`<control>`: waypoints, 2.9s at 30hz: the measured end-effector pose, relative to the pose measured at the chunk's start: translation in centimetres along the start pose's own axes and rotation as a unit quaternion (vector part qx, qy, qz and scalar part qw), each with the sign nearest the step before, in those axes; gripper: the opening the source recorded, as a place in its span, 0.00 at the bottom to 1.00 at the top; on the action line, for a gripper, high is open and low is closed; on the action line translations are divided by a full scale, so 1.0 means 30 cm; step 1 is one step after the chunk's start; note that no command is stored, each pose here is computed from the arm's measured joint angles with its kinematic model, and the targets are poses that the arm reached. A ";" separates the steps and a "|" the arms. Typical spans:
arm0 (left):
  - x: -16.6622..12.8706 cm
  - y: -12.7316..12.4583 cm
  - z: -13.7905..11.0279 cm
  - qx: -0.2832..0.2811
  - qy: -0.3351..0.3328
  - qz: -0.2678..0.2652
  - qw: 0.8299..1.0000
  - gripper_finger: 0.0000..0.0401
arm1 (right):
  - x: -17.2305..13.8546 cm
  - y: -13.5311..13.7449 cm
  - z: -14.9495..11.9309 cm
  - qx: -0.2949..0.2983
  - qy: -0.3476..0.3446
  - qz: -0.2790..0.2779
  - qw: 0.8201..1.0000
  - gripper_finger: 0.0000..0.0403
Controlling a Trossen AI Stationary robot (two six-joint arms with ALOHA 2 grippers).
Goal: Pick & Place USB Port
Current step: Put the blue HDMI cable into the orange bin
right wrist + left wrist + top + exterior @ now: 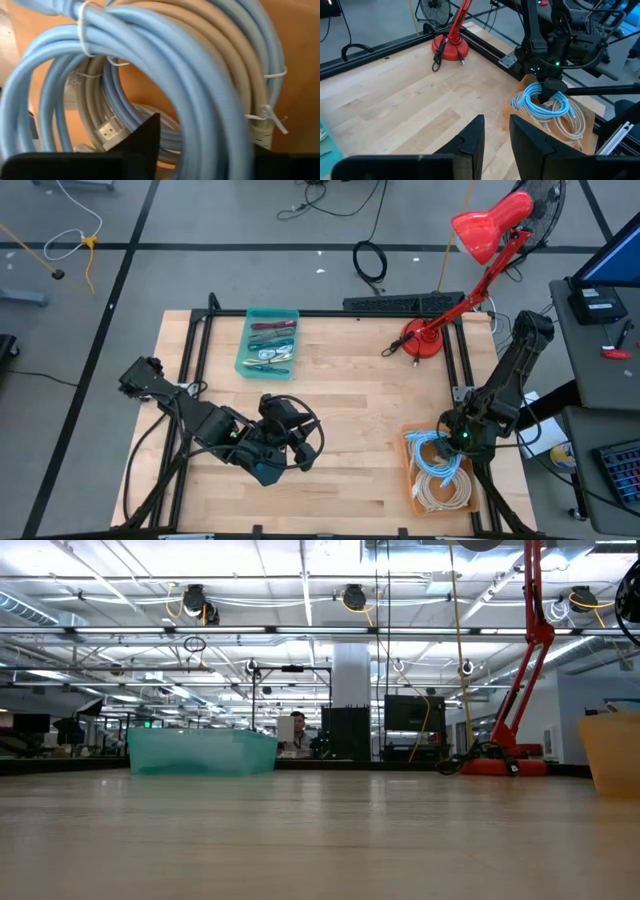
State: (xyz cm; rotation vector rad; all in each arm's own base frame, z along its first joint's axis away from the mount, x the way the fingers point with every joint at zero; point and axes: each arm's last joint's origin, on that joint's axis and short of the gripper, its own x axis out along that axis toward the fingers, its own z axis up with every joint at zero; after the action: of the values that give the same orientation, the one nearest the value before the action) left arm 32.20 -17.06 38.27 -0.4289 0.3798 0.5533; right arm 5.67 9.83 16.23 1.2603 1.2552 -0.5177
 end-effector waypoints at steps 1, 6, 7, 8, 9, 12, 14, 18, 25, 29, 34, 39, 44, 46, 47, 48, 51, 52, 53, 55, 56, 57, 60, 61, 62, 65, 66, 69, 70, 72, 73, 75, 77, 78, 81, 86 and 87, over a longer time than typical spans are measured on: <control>0.005 -0.003 -0.005 -0.002 0.000 0.001 1.000 0.23 | 0.000 0.000 0.000 0.001 -0.001 0.000 1.000 0.31; 0.028 -0.016 -0.031 -0.004 0.006 0.006 1.000 0.23 | -0.003 0.004 -0.003 0.013 0.008 0.008 1.000 0.53; 0.029 -0.017 -0.035 -0.004 0.009 0.005 1.000 0.23 | -0.005 0.006 -0.004 0.014 0.013 0.013 1.000 0.56; 0.029 -0.019 -0.039 -0.004 0.014 0.002 1.000 0.23 | -0.008 0.007 -0.005 0.017 0.018 0.017 1.000 0.59; 0.035 -0.021 -0.042 -0.005 0.017 0.002 1.000 0.23 | -0.012 0.008 -0.005 0.019 0.024 0.022 0.999 0.62; 0.054 -0.024 -0.053 -0.003 0.022 0.007 1.000 0.23 | -0.025 0.005 -0.002 0.021 0.036 0.034 0.999 0.66; 0.056 -0.025 -0.057 -0.003 0.026 0.005 1.000 0.23 | -0.034 0.002 0.001 0.021 0.045 0.038 0.998 0.66; 0.049 -0.026 -0.052 -0.007 0.023 0.003 1.000 0.23 | -0.051 -0.003 0.006 0.013 0.062 0.049 0.997 0.64; 0.051 -0.025 -0.051 -0.009 0.019 0.006 1.000 0.23 | -0.069 -0.025 0.026 0.014 0.060 0.045 0.997 0.60; 0.051 -0.027 -0.051 -0.010 0.018 0.004 1.000 0.23 | -0.078 -0.048 0.047 0.019 0.040 0.032 0.999 0.58; 0.057 -0.024 -0.046 -0.010 0.013 0.009 1.000 0.23 | -0.083 -0.051 0.060 0.030 0.022 0.045 0.998 0.56; 0.070 -0.018 -0.035 -0.007 0.013 0.010 1.000 0.23 | -0.086 -0.035 0.066 0.029 0.000 0.082 0.996 0.55; 0.082 -0.025 -0.018 0.001 0.007 -0.004 1.000 0.23 | -0.126 -0.007 0.074 0.021 -0.027 0.137 0.990 0.55; 0.087 -0.026 -0.013 0.004 0.005 -0.007 1.000 0.23 | -0.139 -0.005 0.080 0.016 -0.035 0.138 0.990 0.55; 0.089 -0.026 -0.010 0.007 0.006 -0.009 1.000 0.23 | -0.145 -0.004 0.083 0.015 -0.039 0.136 0.990 0.55; 0.091 -0.026 -0.009 0.010 0.007 -0.010 1.000 0.23 | -0.148 -0.003 0.085 0.016 -0.041 0.135 0.990 0.55; 0.095 -0.027 -0.004 0.016 0.007 -0.016 1.000 0.23 | -0.153 -0.002 0.088 0.018 -0.045 0.131 0.990 0.55; 0.095 -0.027 -0.004 0.018 0.007 -0.016 1.000 0.23 | -0.154 -0.002 0.088 0.018 -0.043 0.131 0.990 0.55; 0.095 -0.027 -0.004 0.019 0.008 -0.016 1.000 0.23 | -0.153 -0.003 0.088 0.019 -0.038 0.126 0.991 0.55; 0.095 -0.027 -0.004 0.019 0.009 -0.017 1.000 0.23 | -0.152 -0.005 0.089 0.019 -0.032 0.117 0.992 0.55; 0.095 -0.027 -0.004 0.019 0.009 -0.017 1.000 0.23 | -0.153 -0.005 0.090 0.020 -0.032 0.117 0.992 0.55; 0.095 -0.027 -0.004 0.019 0.009 -0.017 1.000 0.23 | -0.153 -0.005 0.091 0.022 -0.032 0.117 0.992 0.55; 0.095 -0.027 -0.005 0.020 0.010 -0.018 1.000 0.23 | -0.153 -0.003 0.095 0.030 -0.037 0.118 0.992 0.55; 0.095 -0.027 -0.005 0.019 0.010 -0.018 1.000 0.23 | -0.153 -0.003 0.097 0.032 -0.038 0.118 0.992 0.55; 0.095 -0.027 -0.005 0.020 0.010 -0.018 1.000 0.23 | -0.153 -0.002 0.098 0.033 -0.040 0.119 0.992 0.55; 0.095 -0.028 -0.005 0.020 0.012 -0.020 1.000 0.23 | -0.153 0.000 0.102 0.036 -0.043 0.119 0.991 0.55; 0.095 -0.028 -0.006 0.020 0.014 -0.021 0.999 0.23 | -0.153 0.000 0.102 0.038 -0.043 0.119 0.991 0.55; 0.095 -0.028 -0.006 0.020 0.017 -0.023 0.999 0.23 | -0.153 0.000 0.104 0.040 -0.044 0.121 0.991 0.54; 0.094 -0.029 -0.006 0.020 0.017 -0.023 0.999 0.23 | -0.154 0.000 0.104 0.040 -0.044 0.121 0.991 0.53; 0.093 -0.030 -0.008 0.020 0.017 -0.024 0.999 0.23 | -0.154 0.000 0.104 0.037 -0.043 0.122 0.991 0.51; 0.093 -0.030 -0.008 0.020 0.017 -0.025 0.999 0.23 | -0.155 0.000 0.104 0.034 -0.040 0.122 0.991 0.49; 0.093 -0.030 -0.008 0.020 0.021 -0.028 0.999 0.23 | -0.160 0.001 0.101 0.015 -0.031 0.121 0.992 0.46; 0.093 -0.031 -0.009 0.020 0.025 -0.031 0.999 0.23 | -0.177 0.009 0.098 -0.011 -0.030 0.130 0.991 0.43; 0.093 -0.031 -0.009 0.020 0.026 -0.032 0.999 0.23 | -0.187 0.012 0.097 -0.019 -0.030 0.135 0.990 0.41; 0.093 -0.031 -0.009 0.020 0.027 -0.032 0.999 0.23 | -0.208 0.016 0.101 -0.034 -0.045 0.145 0.988 0.36; 0.096 -0.029 -0.007 0.022 0.027 -0.031 0.999 0.23 | -0.212 0.017 0.104 -0.045 -0.048 0.146 0.987 0.28; 0.096 -0.029 -0.007 0.023 0.026 -0.031 0.999 0.23 | -0.212 0.017 0.105 -0.045 -0.048 0.146 0.987 0.26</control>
State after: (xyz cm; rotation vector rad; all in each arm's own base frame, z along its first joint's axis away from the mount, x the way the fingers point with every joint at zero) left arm 34.92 -16.62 37.04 -0.4106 0.4277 0.4728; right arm 5.38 5.13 21.57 1.2999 0.9815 -0.3033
